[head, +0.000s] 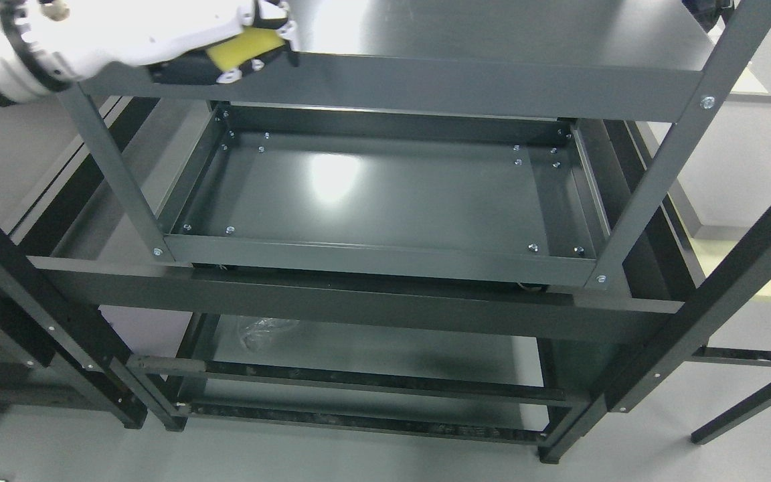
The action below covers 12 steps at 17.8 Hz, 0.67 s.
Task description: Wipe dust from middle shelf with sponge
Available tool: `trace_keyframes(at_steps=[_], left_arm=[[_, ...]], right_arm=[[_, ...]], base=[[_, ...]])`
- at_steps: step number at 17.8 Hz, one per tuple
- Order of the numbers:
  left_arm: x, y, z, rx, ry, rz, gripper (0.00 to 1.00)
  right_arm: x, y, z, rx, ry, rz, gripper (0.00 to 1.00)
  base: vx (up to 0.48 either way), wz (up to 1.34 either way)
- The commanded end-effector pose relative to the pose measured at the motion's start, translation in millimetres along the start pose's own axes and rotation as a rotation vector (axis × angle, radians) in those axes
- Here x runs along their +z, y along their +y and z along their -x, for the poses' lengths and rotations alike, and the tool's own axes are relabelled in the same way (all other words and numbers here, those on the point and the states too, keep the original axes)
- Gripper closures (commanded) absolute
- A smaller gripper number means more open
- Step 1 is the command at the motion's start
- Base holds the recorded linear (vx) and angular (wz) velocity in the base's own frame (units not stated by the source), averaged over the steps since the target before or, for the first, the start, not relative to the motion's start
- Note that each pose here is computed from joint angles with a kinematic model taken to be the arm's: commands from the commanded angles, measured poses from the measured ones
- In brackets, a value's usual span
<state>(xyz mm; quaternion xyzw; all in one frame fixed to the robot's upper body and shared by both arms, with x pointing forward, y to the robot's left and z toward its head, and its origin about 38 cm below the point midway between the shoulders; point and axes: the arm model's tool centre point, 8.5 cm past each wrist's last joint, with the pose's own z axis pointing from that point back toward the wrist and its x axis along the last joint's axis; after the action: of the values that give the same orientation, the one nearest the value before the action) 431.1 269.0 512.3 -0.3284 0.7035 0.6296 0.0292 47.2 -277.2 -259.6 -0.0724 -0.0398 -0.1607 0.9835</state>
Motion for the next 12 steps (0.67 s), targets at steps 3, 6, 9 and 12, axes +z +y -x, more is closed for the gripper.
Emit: trace_keyframes(at_steps=[3,6,9,12], left_arm=[[117.9,56.0,18.1,-0.089,0.203,0.09,1.0],[130.6,57.4,18.2,-0.082,0.226,0.104,1.0],[120.3,33.9,16.3,-0.038,0.208,0.127,1.0],[74.2,-6.7,9.9,-0.014,0.146,0.114,1.0]], right_arm=[[-0.7,-10.0,-2.1,0.003,0.049,0.015,0.0],[-0.7,-10.0,-2.1,0.003,0.049,0.015,0.0],[-0.7,-10.0,-2.1,0.003,0.049,0.015,0.0],[-0.7,-10.0,-2.1,0.003,0.049,0.015,0.0]], base=[[0.0,0.0],[0.0,0.0],[0.0,0.0],[0.0,0.0]])
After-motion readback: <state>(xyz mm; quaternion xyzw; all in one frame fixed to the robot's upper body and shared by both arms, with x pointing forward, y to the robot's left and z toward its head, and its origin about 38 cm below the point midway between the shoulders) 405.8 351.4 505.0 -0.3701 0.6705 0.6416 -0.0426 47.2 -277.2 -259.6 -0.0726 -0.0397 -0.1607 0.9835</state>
